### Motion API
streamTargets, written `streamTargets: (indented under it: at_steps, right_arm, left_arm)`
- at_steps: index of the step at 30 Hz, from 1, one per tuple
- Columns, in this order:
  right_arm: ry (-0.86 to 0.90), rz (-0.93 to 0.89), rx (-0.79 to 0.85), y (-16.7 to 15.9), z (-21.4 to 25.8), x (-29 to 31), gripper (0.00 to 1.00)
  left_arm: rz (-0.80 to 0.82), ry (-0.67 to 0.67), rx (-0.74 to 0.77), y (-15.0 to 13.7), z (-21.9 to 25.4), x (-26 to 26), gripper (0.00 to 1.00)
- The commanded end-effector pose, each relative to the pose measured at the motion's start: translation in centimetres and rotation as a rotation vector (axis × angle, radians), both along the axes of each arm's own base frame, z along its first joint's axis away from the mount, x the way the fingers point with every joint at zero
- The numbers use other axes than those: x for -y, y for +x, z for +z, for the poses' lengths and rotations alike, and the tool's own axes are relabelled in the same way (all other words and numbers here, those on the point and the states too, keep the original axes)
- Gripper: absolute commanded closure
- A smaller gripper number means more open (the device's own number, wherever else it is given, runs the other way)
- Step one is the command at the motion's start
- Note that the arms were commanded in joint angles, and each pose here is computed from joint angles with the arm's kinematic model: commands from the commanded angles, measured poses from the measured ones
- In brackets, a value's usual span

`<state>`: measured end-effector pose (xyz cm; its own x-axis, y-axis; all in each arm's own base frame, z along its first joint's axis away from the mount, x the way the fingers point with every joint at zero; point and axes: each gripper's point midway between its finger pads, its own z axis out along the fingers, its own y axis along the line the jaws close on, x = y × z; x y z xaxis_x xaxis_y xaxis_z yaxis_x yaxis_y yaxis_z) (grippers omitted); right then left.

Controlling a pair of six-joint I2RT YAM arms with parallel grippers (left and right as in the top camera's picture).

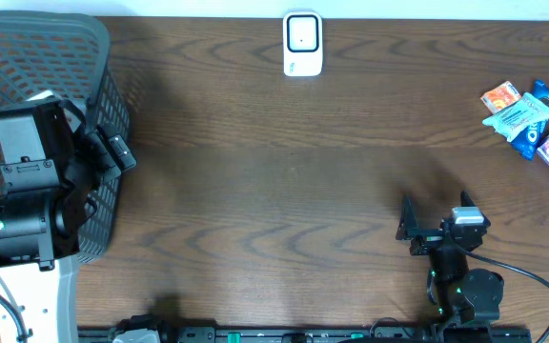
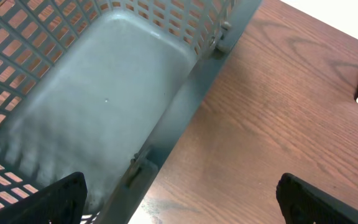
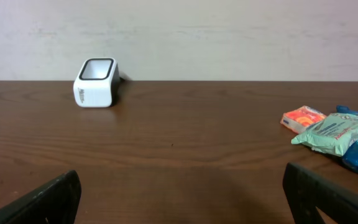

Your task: Scan the item barcode

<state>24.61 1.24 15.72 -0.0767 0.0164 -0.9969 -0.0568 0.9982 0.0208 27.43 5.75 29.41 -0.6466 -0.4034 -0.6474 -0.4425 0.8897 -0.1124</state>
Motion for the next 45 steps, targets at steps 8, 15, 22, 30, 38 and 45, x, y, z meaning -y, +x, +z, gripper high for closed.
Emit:
streamTargets:
  at_steps: [8, 15, 22, 30, 38, 45]
  right_arm:
    - [0.018, -0.008, 0.0, 0.0, -0.1, 0.2, 0.01]
    - [0.018, -0.008, 0.0, 0.0, -0.1, 0.2, 0.01]
    - [0.018, -0.008, 0.0, 0.0, -0.1, 0.2, 0.01]
    - [0.018, -0.008, 0.0, 0.0, -0.1, 0.2, 0.01]
    - [0.018, -0.008, 0.0, 0.0, -0.1, 0.2, 0.01]
    - [0.018, -0.008, 0.0, 0.0, -0.1, 0.2, 0.01]
  left_arm:
    - [-0.05, -0.006, -0.033, -1.8, -2.7, 1.4, 0.02]
    - [-0.228, 0.049, 0.15, -3.0, -5.3, 3.7, 0.02]
    - [-0.318, 0.098, 0.412, -5.6, -6.0, 5.1, 0.02]
    - [-0.347, 0.181, 0.59, -6.2, -4.0, 5.3, 0.02]
    - [-0.347, 0.272, 0.775, -5.8, 0.7, 5.1, 0.02]
    - [-0.324, 0.316, 0.994, -6.3, 6.3, 5.2, 0.02]
